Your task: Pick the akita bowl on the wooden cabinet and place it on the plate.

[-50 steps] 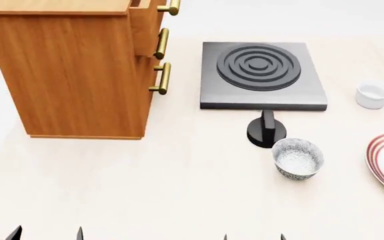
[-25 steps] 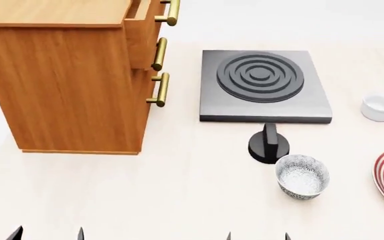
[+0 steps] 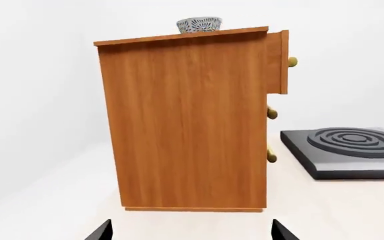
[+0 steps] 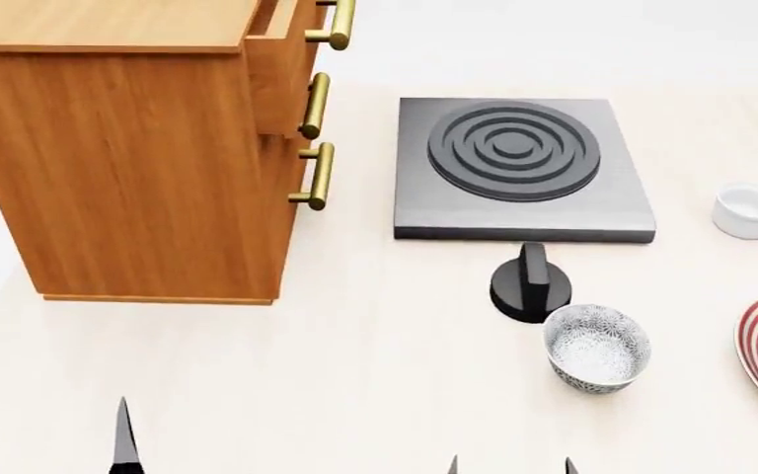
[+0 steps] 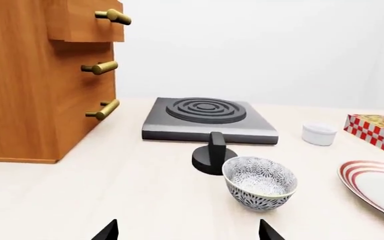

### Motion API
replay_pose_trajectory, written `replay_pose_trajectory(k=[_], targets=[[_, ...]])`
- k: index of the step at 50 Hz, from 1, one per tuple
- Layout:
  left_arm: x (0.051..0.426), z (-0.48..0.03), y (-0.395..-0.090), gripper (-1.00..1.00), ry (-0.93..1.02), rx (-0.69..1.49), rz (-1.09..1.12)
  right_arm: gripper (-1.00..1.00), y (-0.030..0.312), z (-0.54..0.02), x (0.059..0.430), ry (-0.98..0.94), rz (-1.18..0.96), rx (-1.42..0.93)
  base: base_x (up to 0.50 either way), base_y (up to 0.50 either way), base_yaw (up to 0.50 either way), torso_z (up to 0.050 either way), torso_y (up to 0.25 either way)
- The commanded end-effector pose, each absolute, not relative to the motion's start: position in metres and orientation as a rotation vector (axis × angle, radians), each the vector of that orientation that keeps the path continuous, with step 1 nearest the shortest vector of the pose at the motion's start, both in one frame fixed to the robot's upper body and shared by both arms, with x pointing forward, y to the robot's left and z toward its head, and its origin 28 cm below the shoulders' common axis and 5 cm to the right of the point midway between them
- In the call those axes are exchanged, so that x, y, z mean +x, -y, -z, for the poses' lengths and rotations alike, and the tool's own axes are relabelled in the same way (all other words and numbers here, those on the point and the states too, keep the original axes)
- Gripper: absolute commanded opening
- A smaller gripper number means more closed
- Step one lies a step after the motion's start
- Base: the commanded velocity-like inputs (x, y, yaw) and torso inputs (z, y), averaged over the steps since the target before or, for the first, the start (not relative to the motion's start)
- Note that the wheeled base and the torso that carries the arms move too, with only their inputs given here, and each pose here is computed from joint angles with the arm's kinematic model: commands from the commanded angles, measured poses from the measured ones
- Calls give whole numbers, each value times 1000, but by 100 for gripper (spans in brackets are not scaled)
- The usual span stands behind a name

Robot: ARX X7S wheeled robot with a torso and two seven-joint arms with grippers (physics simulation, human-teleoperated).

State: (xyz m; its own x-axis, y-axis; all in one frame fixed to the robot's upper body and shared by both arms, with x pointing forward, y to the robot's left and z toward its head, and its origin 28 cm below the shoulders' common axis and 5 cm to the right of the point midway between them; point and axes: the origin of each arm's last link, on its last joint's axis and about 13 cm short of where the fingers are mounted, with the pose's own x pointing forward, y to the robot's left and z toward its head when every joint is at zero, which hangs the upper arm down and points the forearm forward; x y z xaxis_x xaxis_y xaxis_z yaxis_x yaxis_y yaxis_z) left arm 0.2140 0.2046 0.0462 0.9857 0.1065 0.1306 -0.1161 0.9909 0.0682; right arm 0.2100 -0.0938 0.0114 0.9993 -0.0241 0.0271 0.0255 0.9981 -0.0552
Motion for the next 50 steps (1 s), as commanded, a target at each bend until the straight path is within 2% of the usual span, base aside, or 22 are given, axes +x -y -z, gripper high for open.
replay_pose_trajectory(k=[1, 27, 41, 50], targets=[[215, -87, -200, 100, 261, 83, -92, 100, 94, -13, 209, 39, 30, -39, 0, 0, 0, 0, 0], [223, -135, -187, 100, 377, 32, -67, 100, 87, -118, 185, 326, 15, -38, 0, 0, 0, 0, 0], [224, -143, -188, 100, 394, 34, -64, 100, 86, -127, 180, 367, 10, -17, 0, 0, 0, 0, 0], [238, -181, -182, 100, 451, 85, -25, 100, 85, -128, 179, 374, 5, -16, 0, 0, 0, 0, 0]])
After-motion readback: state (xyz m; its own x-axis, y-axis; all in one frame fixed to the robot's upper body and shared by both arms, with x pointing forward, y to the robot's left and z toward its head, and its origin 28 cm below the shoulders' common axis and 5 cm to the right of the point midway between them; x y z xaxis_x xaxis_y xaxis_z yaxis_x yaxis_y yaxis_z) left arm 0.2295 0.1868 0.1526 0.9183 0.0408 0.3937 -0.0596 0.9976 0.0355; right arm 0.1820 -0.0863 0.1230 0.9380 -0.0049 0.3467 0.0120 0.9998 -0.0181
